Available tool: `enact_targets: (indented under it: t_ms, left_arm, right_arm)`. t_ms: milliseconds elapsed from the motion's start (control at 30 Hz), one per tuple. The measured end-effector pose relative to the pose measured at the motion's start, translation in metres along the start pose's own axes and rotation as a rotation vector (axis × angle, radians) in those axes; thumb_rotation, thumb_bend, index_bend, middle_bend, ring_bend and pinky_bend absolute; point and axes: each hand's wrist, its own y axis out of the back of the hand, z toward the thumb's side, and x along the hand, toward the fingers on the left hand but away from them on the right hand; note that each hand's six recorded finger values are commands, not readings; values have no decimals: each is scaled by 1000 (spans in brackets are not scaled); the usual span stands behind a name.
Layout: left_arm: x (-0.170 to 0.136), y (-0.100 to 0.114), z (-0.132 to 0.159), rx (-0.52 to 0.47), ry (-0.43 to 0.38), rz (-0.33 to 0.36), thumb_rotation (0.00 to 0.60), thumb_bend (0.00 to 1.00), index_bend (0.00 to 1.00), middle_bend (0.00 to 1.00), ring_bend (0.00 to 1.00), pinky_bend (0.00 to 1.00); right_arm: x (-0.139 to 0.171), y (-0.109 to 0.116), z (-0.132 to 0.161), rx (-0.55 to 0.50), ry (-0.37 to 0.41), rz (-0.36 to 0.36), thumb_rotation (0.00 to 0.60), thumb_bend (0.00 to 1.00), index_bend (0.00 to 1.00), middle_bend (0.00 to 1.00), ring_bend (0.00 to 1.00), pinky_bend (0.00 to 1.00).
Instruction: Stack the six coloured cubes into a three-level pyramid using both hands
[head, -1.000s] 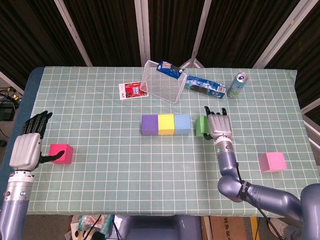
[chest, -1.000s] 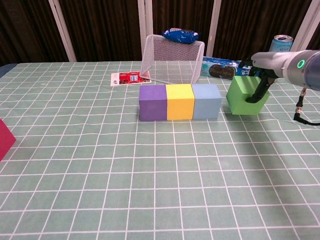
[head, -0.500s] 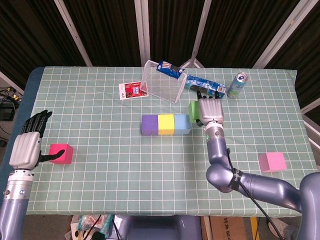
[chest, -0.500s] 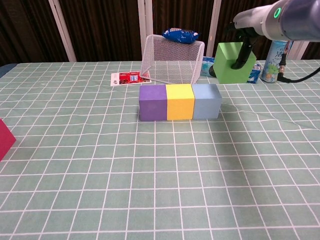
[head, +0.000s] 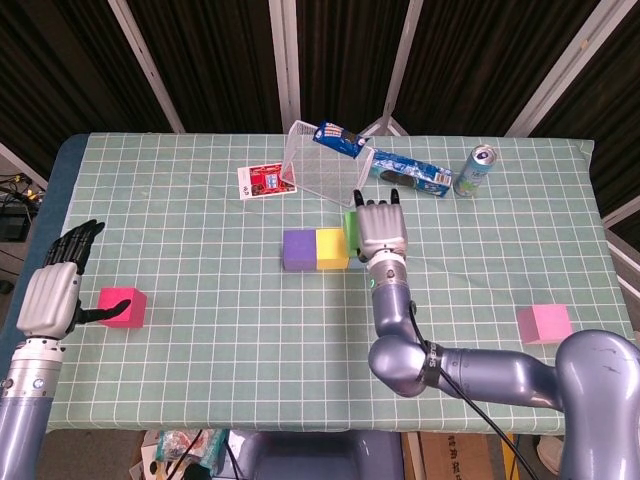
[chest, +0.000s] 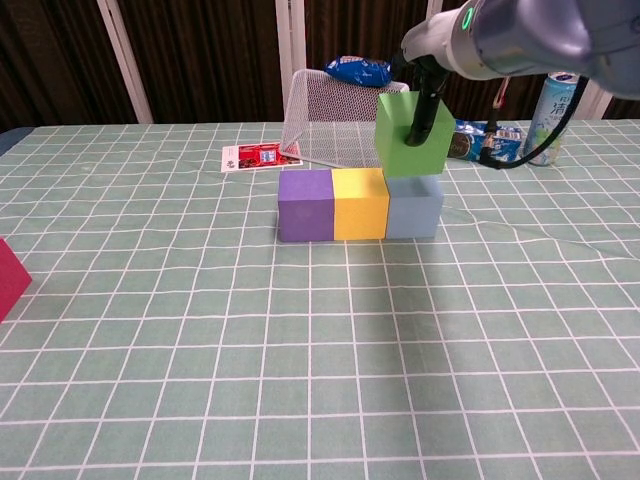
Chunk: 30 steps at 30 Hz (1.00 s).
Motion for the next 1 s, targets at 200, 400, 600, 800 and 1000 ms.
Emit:
enact_targets:
  t_ms: [200,400,600,800,1000]
  left_arm:
    - [0,2,-2,-15,3,-6,600,143,0,22,0,49]
    - [0,2,-4,-17,6,-11,600,143,0,22,0,48]
    - [0,2,-5,-14,8,-14,600,144,0,22,0,33]
    - [1,0,-4,-10,9,-19,600,144,0,21,0,33]
    - [2,-2,-5,0,13,-26,600,143,0,21,0,33]
  right_arm:
    - [-2,-9,10,-48,-37,31,600,323,42,448,283,0]
    - [-6,-10,18,-69,-55,36,600,323,42,448,283,0]
    - [-9,-10,21,-78,-61,45,600,323,42,448,283,0]
    - [-11,-13,23,-78,-62,58,600,324,42,449,283,0]
    - [-14,-14,22,-77,-69,63,600,324,42,448,283,0]
